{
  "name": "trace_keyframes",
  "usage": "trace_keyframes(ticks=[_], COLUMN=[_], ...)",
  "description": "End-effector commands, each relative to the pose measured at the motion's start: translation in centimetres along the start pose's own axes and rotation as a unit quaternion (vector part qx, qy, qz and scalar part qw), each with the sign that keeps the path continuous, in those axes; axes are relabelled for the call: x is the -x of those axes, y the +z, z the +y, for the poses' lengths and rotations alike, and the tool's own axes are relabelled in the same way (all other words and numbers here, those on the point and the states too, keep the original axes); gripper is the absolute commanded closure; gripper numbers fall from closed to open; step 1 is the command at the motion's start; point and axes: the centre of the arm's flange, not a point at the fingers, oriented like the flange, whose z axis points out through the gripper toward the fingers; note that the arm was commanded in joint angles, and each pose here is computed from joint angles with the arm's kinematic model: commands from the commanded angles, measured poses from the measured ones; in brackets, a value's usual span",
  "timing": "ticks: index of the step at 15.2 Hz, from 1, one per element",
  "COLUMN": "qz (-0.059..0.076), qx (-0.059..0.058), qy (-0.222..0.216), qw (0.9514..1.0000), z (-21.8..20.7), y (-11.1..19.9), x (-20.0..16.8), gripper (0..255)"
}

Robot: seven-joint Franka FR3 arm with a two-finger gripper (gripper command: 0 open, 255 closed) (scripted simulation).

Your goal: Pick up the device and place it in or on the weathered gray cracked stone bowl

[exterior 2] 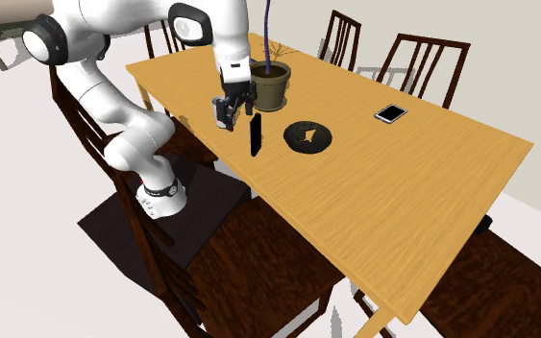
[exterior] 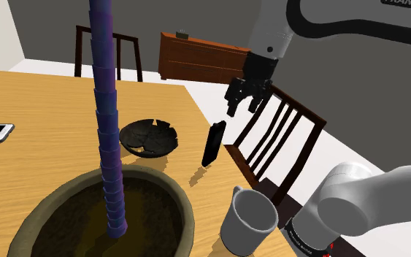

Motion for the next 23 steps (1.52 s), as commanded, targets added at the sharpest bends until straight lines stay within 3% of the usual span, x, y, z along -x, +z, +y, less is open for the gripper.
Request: trace_keyframes(ticks=[1, 4, 12, 20, 21, 23], qz=[-0.003, -0.006, -0.006, -0.006, -0.006, -0.006], qx=[-0.003, -0.006, -0.006, -0.006, -0.006, -0.006], qy=[0.008, 0.018, 0.019, 0.019, 0.019, 0.019], qw=[1.0000, 0.9998, 0.9998, 0.9998, 0.9998, 0.9998], z=[-2.8, -6.5, -6.7, -6.7, -6.7, -6.7], y=[0.7, 1.5, 5.5, 5.5, 5.5, 5.5], x=[-0.3, -0.8, -0.8, -0.8, -0.8, -0.8], gripper=[0, 0, 0, 0, 255, 255])
